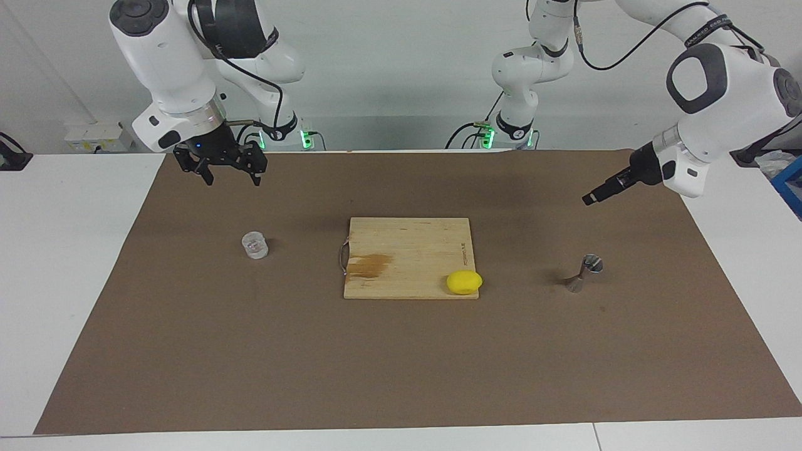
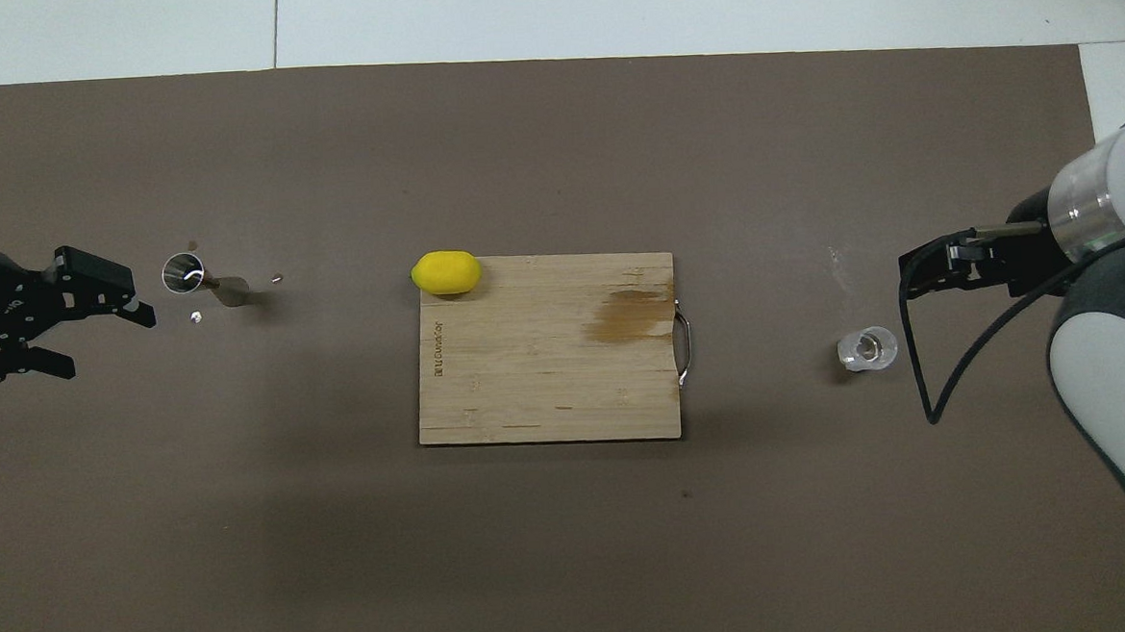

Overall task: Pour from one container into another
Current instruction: 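Reach the left gripper to the small metal cup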

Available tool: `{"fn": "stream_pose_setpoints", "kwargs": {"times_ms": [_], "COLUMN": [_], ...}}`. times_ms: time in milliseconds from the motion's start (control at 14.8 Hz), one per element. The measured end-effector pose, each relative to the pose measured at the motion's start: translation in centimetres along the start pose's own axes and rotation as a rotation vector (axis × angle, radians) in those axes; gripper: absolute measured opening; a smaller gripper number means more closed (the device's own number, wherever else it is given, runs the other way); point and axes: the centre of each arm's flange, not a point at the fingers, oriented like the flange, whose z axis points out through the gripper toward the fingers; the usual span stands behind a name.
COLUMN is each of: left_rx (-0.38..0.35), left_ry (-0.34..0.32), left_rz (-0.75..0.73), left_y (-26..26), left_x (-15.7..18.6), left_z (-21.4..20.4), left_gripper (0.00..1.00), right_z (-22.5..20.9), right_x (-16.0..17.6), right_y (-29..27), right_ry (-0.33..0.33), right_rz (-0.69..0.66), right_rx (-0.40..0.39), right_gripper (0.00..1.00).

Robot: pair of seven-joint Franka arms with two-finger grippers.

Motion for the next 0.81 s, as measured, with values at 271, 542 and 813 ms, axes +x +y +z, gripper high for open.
{"fn": "stream_pose_setpoints", "kwargs": {"times_ms": [271,542,813], "left_rx": [-0.169,-0.344,-0.548], "left_ry": [-0.087,-0.202,-0.321], "left_rz": [-0.353,-0.638,-0.862], "left_y": [-2.3,-5.1,-8.8], "left_x": [2.8,5.1,7.5], "left_z": [2.1,4.2,6.5], "left_gripper": [1.00,1.00,1.00], "right_z": [0.0,0.0,0.0], "right_x": [0.0,0.0,0.0], "right_y": [0.0,0.0,0.0], "right_ry": [0.000,0.000,0.000], "right_rz": [0.000,0.000,0.000], "right_rx": [0.000,0.000,0.000], "right_gripper": [1.00,1.00,1.00]}}
